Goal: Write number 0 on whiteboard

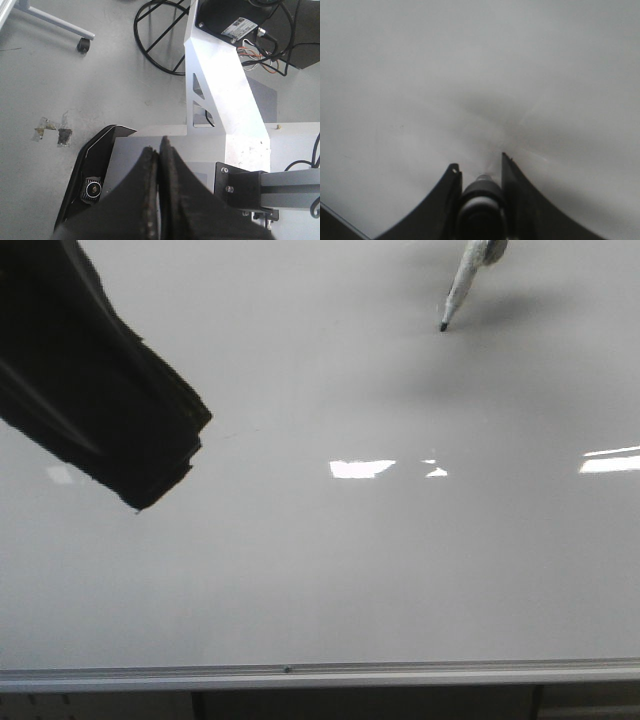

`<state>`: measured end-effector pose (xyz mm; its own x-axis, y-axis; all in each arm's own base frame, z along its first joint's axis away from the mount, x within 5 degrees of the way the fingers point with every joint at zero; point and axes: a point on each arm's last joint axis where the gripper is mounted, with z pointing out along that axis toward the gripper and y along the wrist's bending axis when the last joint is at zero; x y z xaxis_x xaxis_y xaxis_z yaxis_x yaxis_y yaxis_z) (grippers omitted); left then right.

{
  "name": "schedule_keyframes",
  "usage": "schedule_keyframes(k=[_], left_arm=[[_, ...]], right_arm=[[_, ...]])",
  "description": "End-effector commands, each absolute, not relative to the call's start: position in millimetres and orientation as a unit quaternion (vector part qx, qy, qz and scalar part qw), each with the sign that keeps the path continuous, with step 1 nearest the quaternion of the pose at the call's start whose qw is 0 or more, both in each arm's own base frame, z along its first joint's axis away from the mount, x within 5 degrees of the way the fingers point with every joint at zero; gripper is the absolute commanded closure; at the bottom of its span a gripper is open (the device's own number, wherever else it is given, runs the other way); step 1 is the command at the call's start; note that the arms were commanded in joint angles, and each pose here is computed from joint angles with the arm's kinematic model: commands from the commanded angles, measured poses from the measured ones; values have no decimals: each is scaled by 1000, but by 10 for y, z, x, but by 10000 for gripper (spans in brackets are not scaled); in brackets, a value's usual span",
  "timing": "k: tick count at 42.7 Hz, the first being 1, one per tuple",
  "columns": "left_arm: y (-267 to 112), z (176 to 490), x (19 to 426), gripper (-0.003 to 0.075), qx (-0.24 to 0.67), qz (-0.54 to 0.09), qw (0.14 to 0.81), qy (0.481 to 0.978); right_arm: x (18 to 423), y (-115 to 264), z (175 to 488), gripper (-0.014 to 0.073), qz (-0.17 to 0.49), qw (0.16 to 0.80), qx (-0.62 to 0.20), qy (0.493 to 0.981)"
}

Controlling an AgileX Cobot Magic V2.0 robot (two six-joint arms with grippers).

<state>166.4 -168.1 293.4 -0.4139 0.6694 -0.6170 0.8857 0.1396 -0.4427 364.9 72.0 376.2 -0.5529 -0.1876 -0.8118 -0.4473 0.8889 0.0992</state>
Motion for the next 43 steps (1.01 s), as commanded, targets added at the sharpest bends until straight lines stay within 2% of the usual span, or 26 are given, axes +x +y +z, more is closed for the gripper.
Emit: schedule_keyframes(k=[1,19,36,43], left_arm=[[-1707,3125,1629,740,521,-418,167,725],[-1707,3125,1629,740,521,-418,167,725],[-1707,3125,1630,740,521,-417,168,725],[-1707,3125,1630,740,521,-417,168,725]], right_arm=[[3605,703,4042,655,144,493,-173,841],[3681,717,3879,655,143,462,-181,856],[3687,637,3828,655,86,447,-199,868],[3670,603,3889,655,67,462,-196,862]])
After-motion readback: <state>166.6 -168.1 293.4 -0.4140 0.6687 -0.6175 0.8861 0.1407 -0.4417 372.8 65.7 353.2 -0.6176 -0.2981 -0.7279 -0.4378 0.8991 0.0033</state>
